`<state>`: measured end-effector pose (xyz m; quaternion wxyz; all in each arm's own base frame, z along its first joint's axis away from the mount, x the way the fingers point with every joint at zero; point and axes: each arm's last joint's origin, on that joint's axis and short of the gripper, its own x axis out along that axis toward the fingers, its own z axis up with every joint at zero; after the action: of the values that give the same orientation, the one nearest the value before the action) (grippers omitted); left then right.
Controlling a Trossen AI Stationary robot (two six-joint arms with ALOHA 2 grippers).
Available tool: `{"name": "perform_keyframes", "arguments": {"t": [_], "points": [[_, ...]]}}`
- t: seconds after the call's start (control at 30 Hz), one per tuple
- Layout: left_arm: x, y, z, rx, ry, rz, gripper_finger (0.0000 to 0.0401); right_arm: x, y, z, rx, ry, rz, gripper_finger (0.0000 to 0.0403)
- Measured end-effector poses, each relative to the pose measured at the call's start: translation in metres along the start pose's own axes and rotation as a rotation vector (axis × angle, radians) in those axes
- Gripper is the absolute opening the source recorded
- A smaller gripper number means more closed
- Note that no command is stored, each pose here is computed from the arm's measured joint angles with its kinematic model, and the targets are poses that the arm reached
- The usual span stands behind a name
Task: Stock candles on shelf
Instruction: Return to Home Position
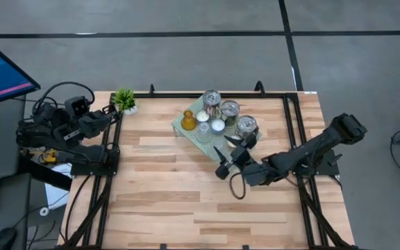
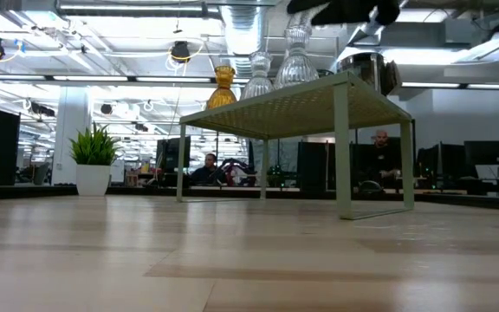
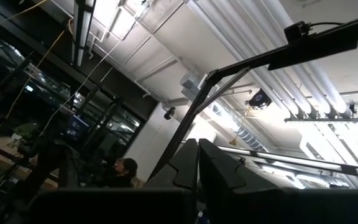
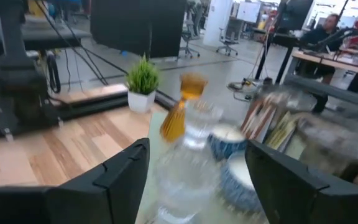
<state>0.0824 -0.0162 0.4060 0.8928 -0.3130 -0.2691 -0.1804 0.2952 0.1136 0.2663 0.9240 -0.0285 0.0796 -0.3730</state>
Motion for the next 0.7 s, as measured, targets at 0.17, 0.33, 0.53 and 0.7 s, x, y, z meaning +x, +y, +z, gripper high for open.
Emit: {"name": "perform_keyframes", "arguments": {"t": [0.17, 0.33, 0.53, 0.7], "points": [[0.000, 0.001, 0.000, 0.000, -0.010, 0.019, 0.0014, -0.016, -0.020, 0.028, 0.010, -0.042, 0.026, 0.0255], [-0.004, 0.003, 0.001, 0.050, -0.028, 0.110, 0.0004, -0.039, -0.053, 0.064, 0.034, -0.102, 0.080, 0.0255], [-0.025, 0.011, -0.002, 0.135, 0.030, 0.353, 0.0003, -0.068, -0.118, 0.111, 0.063, -0.300, 0.510, 0.0243], [-0.042, 0.003, 0.009, 0.149, 0.015, 0.294, 0.0003, -0.083, -0.188, 0.128, 0.154, -0.449, 0.773, 0.0201]]}}
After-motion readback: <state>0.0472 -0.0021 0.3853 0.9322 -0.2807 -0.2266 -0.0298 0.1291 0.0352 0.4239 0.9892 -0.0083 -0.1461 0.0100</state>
